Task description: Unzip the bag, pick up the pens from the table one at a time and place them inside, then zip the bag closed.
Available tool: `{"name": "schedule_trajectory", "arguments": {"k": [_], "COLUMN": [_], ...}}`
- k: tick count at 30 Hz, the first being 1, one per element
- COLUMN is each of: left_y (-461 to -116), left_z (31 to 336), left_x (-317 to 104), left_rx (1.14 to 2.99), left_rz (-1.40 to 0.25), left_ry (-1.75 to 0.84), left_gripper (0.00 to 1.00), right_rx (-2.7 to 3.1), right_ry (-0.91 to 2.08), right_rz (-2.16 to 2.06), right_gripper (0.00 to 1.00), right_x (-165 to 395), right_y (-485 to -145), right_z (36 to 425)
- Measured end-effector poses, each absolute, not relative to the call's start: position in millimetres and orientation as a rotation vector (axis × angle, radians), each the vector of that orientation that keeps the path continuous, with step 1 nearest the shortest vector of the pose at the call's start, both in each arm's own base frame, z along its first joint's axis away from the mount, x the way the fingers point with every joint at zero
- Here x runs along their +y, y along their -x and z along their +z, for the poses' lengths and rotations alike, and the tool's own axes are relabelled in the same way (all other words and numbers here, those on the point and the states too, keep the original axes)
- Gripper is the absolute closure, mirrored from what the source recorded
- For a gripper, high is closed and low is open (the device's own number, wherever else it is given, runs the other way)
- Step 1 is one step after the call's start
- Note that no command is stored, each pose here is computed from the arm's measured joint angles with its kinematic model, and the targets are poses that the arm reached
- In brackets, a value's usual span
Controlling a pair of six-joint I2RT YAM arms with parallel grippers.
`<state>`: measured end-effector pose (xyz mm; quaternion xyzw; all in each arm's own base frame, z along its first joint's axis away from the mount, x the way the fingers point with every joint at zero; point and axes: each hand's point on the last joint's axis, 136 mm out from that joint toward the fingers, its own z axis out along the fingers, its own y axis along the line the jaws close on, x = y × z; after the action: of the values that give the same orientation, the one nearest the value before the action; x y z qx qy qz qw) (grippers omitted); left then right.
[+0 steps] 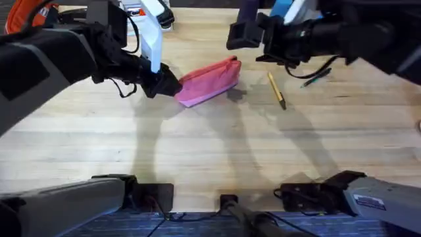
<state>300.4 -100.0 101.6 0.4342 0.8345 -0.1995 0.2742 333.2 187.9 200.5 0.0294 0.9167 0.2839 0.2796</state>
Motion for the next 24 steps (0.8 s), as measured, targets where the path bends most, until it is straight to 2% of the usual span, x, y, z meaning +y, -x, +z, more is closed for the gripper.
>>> {"name": "schedule_trajectory", "arguments": {"k": [19,24], "left_y": [-300.3,-300.3], "left_z": [101.5,101.6], "left_x": [-100.0,-100.0], "left_rx": [2.245,2.244], "left_rz": [-0.537,-0.537], "left_ry": [-1.168,-1.168], "left_gripper": [0.959,0.959], "right_rx": [2.556,2.555], "right_ry": [-0.065,-0.089], "right_rz": [0.748,0.757], "right_gripper": [0.005,0.046], "right_x": [218.1,221.5], "right_y": [-353.3,-359.4], "right_z": [143.2,136.4]}}
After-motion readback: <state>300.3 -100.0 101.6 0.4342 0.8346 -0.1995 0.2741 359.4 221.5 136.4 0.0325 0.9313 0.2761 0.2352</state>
